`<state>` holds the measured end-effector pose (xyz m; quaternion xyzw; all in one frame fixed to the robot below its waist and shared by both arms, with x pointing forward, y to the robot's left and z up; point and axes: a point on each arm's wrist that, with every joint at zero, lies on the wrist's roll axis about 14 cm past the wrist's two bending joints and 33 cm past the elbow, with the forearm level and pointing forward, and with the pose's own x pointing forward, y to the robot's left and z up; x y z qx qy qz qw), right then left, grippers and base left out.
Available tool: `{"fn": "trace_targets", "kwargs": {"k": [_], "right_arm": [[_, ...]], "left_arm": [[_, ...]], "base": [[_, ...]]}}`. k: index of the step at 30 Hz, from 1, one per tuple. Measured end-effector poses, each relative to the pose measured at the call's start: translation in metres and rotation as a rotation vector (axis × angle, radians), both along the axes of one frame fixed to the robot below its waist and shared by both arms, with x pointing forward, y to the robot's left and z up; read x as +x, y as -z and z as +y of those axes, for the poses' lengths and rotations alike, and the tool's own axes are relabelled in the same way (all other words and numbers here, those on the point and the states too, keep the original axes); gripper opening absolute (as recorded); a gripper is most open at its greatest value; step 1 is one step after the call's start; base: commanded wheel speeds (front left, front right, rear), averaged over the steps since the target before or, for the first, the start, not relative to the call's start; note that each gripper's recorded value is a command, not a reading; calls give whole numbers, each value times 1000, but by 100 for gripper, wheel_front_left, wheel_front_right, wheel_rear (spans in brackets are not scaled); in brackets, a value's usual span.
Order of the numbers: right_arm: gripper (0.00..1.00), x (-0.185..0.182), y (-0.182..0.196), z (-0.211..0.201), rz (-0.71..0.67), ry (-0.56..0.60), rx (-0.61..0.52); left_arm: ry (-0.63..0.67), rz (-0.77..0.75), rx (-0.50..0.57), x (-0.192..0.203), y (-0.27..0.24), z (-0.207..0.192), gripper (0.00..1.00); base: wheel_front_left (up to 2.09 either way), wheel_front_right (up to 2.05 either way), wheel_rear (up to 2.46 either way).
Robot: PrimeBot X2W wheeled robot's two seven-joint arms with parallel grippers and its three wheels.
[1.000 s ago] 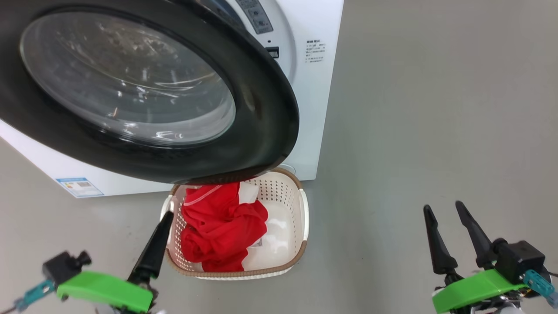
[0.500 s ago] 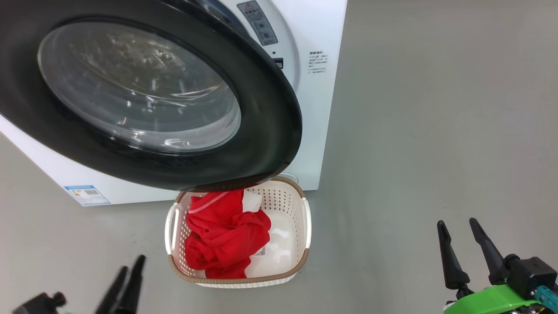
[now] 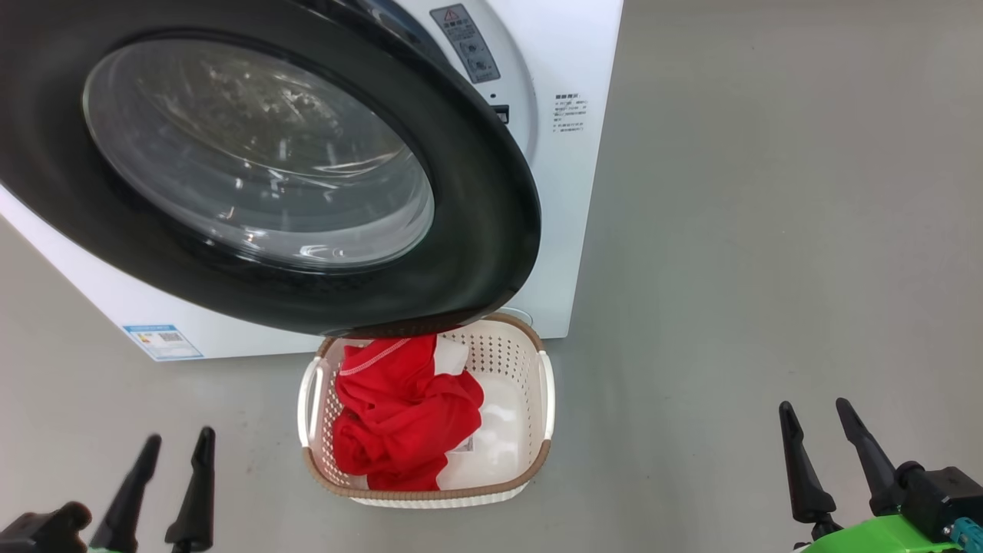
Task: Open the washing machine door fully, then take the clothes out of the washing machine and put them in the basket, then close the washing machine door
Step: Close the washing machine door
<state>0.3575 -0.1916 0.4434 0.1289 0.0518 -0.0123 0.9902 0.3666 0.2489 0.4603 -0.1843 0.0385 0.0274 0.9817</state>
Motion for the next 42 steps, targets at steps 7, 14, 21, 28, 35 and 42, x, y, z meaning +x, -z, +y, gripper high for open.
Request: {"fn": "trace_targets", "kwargs": {"k": [7,14,21,28,35,42], "right_arm": [[100,1,-2,-1,-8,3,-1],[100,1,-3,0,-10,1,-1],[100,2,-3,0,-10,-1,-1],[100,3,-3,1,-10,-4,0],[100,3,-5,1,-15,-5,0],[100,5,-5,7,-18,-22,1]], "left_arm": [[-14,-78,159,-1,-23,-3,100],[-7,-58,206,-8,-17,-10,100],[-12,-45,206,-11,-13,-11,100],[-18,-45,208,-12,-13,-9,100],[-22,-54,205,-13,-16,-9,100],[-29,-55,202,-16,-16,-9,100]], "base": [[0,0,0],[0,0,0],[0,0,0],[0,0,0],[0,0,0],[0,0,0]]}}
